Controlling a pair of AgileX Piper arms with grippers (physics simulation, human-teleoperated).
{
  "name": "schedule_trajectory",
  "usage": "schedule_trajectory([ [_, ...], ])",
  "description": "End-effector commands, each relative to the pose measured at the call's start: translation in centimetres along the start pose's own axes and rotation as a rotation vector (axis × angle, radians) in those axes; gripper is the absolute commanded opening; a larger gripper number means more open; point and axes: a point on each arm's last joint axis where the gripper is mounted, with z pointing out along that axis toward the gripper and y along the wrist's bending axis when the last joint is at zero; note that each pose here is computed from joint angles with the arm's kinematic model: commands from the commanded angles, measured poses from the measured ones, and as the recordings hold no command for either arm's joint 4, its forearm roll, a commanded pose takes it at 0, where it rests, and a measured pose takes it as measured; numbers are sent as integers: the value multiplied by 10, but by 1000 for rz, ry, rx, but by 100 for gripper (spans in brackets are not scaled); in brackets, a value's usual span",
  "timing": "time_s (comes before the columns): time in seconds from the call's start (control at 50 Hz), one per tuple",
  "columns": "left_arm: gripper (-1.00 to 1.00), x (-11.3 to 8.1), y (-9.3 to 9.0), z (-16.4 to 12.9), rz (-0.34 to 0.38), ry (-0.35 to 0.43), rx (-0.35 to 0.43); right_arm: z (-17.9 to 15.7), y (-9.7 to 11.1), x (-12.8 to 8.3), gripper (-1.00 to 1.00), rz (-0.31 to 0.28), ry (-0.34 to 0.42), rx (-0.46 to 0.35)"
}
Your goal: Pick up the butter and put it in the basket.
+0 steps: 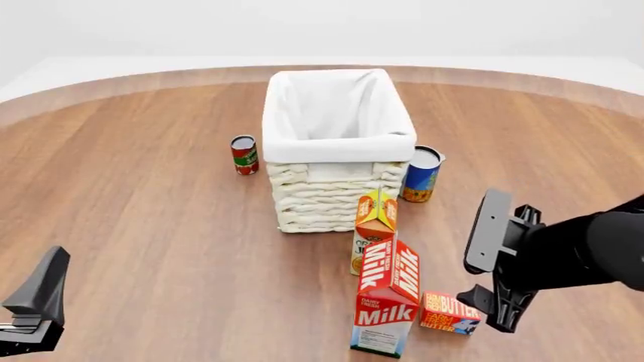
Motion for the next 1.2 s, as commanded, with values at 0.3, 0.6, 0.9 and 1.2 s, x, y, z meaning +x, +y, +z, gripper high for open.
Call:
schedule_trajectory([
  [0.3, 100, 0, 0, 0, 0, 0, 0, 12, 10, 3, 100, -11, -7, -11],
  [0.6, 100, 0, 0, 0, 0, 0, 0, 21, 14, 5, 100, -12, -7, -18],
  [0.9, 100, 0, 0, 0, 0, 0, 0, 29, 18, 6, 100, -16, -5, -26],
  [1.2, 100, 0, 0, 0, 0, 0, 0, 39, 20, 8, 100, -10, -4, -28],
])
